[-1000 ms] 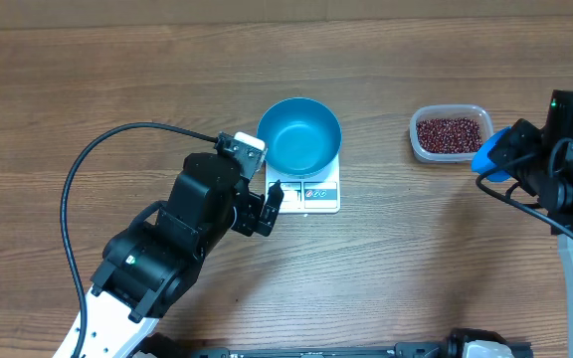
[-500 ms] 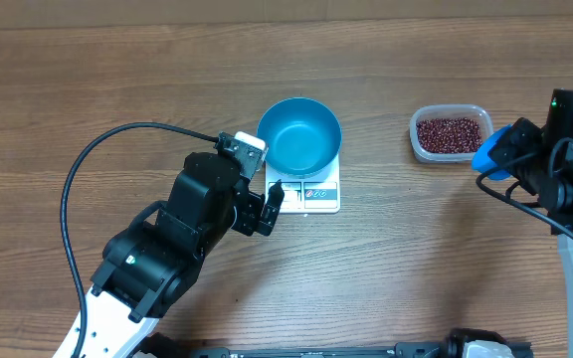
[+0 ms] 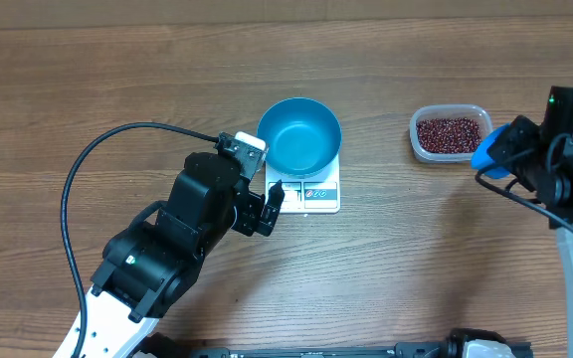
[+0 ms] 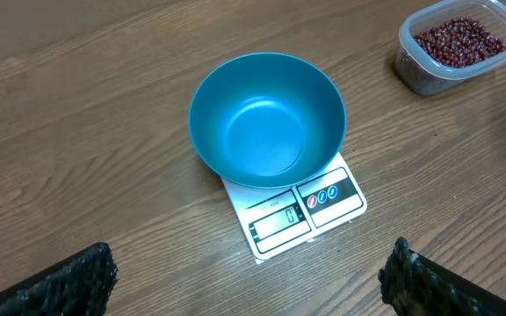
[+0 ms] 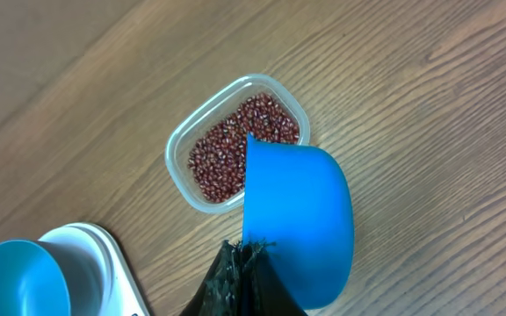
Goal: Scoop item into bowl and weigh 150g on scale
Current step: 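Move the right gripper with the blue scoop over the bean container, then lower the blue scoop into the red beans with the right gripper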
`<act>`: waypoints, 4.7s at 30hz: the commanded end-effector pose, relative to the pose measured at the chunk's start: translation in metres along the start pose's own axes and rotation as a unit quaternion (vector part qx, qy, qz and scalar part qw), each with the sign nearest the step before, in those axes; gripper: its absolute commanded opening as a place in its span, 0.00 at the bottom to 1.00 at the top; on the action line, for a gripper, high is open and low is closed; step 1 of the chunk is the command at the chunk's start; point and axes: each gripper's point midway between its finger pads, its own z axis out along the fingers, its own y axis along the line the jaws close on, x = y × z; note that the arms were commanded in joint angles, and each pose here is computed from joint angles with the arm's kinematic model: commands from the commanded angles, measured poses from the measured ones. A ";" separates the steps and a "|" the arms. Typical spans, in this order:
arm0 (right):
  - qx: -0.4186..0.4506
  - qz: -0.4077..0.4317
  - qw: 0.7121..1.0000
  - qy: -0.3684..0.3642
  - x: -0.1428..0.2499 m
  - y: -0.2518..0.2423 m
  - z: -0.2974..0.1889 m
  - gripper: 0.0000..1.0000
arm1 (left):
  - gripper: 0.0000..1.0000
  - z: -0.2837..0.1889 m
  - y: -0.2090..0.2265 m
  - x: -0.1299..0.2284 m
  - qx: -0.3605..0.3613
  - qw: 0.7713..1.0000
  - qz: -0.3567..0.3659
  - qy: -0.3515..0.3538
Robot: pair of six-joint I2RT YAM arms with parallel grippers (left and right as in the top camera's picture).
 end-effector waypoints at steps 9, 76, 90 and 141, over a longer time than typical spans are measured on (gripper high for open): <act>0.006 -0.143 0.990 -0.011 -0.015 0.006 0.013 0.04 | 0.99 -0.002 -0.001 -0.003 0.005 1.000 -0.009 -0.005; 0.146 -0.510 0.846 0.048 -0.003 0.034 0.154 0.04 | 1.00 -0.002 -0.001 -0.003 0.005 1.000 -0.009 -0.005; 0.123 -0.550 0.825 0.034 0.018 0.070 0.149 0.04 | 1.00 -0.002 -0.001 -0.003 0.005 1.000 -0.009 -0.005; 0.104 -0.513 0.847 0.094 0.043 0.044 0.173 0.04 | 0.99 -0.002 -0.001 -0.003 0.005 1.000 -0.009 -0.005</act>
